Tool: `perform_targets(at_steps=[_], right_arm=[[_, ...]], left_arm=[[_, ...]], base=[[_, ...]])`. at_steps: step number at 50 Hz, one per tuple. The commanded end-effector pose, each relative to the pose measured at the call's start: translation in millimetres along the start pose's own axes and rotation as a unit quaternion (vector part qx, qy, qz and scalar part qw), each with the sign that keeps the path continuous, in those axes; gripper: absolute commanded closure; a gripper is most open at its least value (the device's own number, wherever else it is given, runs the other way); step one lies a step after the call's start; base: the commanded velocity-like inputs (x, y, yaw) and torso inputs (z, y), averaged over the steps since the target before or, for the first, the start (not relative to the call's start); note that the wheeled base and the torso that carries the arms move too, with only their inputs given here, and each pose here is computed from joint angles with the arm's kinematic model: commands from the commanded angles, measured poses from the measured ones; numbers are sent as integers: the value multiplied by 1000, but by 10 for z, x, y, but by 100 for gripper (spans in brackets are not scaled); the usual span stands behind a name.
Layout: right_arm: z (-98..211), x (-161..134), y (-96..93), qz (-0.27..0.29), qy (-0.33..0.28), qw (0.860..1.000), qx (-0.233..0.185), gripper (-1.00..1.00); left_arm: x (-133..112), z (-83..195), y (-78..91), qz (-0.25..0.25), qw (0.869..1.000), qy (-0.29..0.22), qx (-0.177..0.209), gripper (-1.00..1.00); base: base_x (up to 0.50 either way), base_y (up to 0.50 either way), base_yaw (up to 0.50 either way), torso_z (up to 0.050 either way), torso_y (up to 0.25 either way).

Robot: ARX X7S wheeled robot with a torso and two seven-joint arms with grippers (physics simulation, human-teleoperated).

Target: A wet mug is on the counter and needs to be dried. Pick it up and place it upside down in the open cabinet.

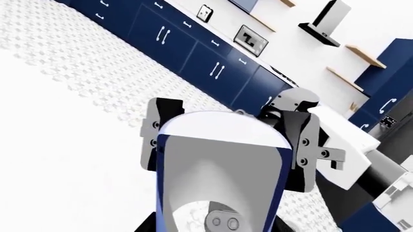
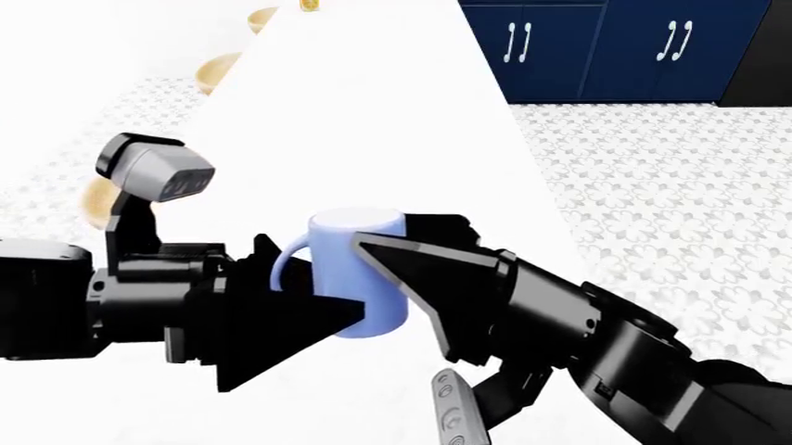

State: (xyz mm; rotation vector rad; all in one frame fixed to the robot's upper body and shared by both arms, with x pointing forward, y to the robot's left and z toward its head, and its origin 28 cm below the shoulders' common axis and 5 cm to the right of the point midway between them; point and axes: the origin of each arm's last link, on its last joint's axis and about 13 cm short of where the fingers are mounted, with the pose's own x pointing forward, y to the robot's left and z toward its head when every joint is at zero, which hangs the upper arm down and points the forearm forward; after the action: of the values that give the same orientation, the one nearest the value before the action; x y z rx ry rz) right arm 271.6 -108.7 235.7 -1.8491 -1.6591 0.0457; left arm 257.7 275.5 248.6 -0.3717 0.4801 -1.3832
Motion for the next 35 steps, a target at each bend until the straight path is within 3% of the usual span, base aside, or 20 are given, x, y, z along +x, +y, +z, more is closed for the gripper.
perform_targets(at_steps=[1, 8, 9, 28, 35], right_arm=[[-14, 14, -13, -5, 0, 1000, -10, 100], [-27, 7, -51, -15, 5, 1000, -1, 100], [-34, 0, -59, -17, 8, 1000, 1, -100], [-190, -199, -112, 5, 53, 999, -5, -100], [-225, -310, -187, 15, 127, 992, 16, -100]], left_arm=[[44, 6, 12, -8, 1000, -2, -11, 100], [34, 19, -56, 2, 1000, -6, 1, 100], [20, 24, -69, 3, 1000, -7, 3, 100], [-247, -26, -249, 45, 998, -17, 32, 100], [-322, -99, -375, 94, 993, -30, 67, 100]], base=[[0, 0, 0, 0, 0], [0, 0, 0, 0, 0], [0, 0, 0, 0, 0], [0, 0, 0, 0, 1], [0, 0, 0, 0, 0]])
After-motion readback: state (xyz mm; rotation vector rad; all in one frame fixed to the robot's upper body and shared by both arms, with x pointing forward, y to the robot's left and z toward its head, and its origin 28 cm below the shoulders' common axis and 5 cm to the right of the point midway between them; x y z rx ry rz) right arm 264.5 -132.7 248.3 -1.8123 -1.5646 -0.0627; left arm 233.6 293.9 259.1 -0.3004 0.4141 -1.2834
